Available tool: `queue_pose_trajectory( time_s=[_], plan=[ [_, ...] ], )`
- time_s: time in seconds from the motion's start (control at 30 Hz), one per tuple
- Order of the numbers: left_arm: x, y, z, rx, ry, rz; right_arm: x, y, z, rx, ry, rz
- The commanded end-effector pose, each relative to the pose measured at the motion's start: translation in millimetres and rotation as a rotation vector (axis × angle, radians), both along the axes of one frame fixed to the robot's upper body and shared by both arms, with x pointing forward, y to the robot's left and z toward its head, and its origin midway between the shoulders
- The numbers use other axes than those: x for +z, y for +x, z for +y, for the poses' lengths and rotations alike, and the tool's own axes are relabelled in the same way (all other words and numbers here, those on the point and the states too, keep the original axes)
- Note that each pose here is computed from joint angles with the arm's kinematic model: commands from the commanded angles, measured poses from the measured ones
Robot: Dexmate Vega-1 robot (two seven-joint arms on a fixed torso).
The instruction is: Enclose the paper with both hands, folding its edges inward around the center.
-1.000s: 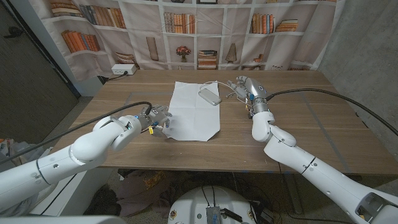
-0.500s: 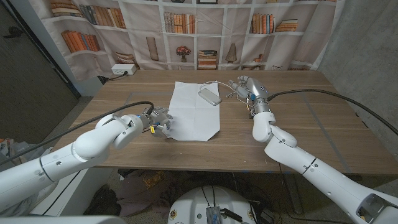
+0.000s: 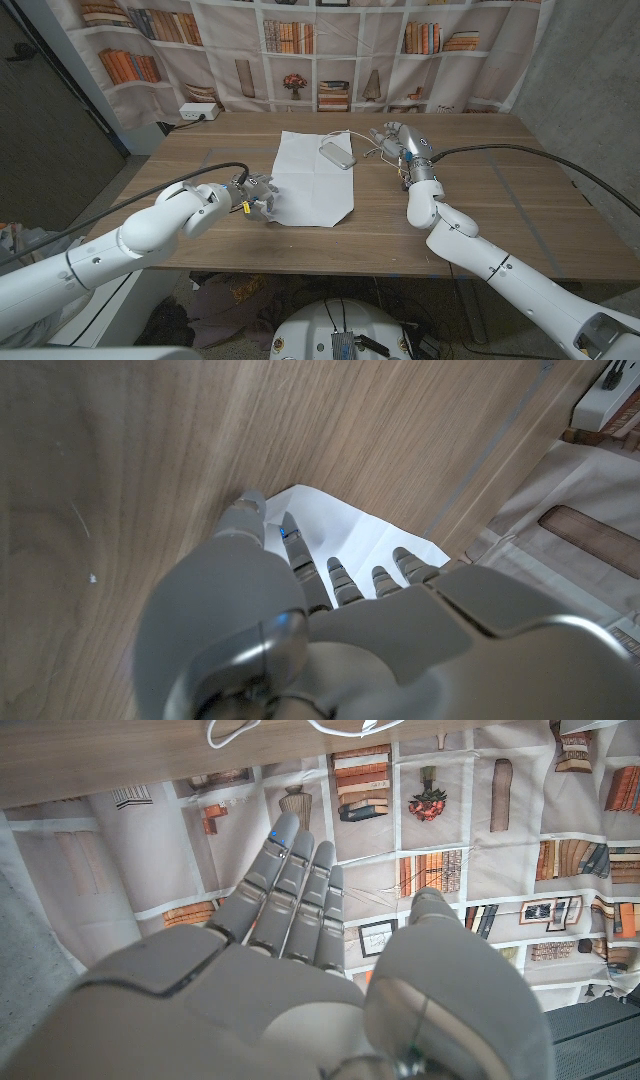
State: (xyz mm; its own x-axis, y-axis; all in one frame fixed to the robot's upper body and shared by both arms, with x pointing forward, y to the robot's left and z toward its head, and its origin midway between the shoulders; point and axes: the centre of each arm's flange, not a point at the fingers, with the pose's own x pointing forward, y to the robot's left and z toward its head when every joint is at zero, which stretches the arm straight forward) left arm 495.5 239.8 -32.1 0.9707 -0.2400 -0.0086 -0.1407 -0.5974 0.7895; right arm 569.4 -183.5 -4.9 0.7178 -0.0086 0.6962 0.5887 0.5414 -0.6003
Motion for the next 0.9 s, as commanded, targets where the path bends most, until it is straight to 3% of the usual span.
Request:
queue_pose_trajectory(
  time_s=[0.03,0.9],
  plan=[
    [-6.5,3.1,-1.0,0.003,-0.007,0.015,-1.1,-1.4,-3.1,-0.007,0.007,-0.001],
    [-13.1,5.1,-5.1,0.0,-0.024,0.005,-3.0,-2.5,-8.6,-0.01,0.012,0.007]
  ],
)
